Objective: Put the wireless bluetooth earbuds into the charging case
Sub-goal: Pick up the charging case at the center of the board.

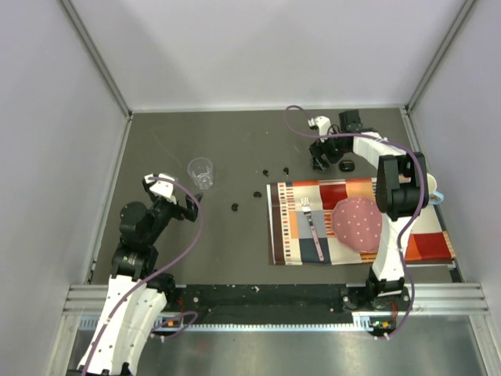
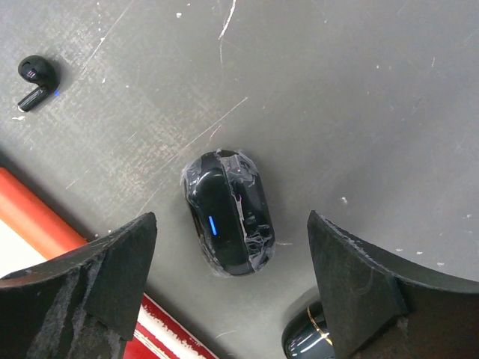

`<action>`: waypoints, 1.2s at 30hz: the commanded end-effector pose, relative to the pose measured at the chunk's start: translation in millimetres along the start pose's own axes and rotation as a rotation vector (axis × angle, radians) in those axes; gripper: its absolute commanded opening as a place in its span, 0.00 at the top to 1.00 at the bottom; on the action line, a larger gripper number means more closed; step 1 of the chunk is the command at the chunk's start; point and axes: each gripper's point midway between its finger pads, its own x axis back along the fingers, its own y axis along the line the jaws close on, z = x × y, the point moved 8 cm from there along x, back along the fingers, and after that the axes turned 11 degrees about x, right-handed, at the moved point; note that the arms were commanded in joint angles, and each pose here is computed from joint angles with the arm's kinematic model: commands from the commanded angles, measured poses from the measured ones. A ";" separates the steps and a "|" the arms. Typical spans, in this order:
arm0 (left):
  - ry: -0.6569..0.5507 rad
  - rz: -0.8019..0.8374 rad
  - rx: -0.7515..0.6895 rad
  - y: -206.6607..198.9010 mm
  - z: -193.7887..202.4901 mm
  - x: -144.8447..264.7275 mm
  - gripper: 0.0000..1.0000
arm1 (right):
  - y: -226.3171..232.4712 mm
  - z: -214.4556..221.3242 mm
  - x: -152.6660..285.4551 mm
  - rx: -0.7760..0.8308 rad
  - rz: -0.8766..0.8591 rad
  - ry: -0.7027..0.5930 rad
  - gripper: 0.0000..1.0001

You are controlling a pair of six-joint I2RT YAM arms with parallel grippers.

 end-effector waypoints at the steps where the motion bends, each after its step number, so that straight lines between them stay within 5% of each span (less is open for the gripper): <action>1: -0.056 0.013 -0.025 -1.8 -15.1 0.0 0.01 | -4.3 -2.8 -0.8 0.016 0.010 -0.003 0.21; 7: -0.052 0.014 -0.024 -1.8 -14.4 -0.4 0.01 | -1.9 1.3 -2.4 -0.005 0.006 0.012 0.33; 25: -0.051 0.019 -0.025 -2.2 -14.8 -0.6 0.01 | 4.1 10.6 -17.7 -0.031 0.025 0.094 0.35; 36: -0.054 0.021 -0.025 -2.7 -15.2 -0.2 0.01 | 2.7 9.7 -21.7 -0.047 0.044 0.114 0.60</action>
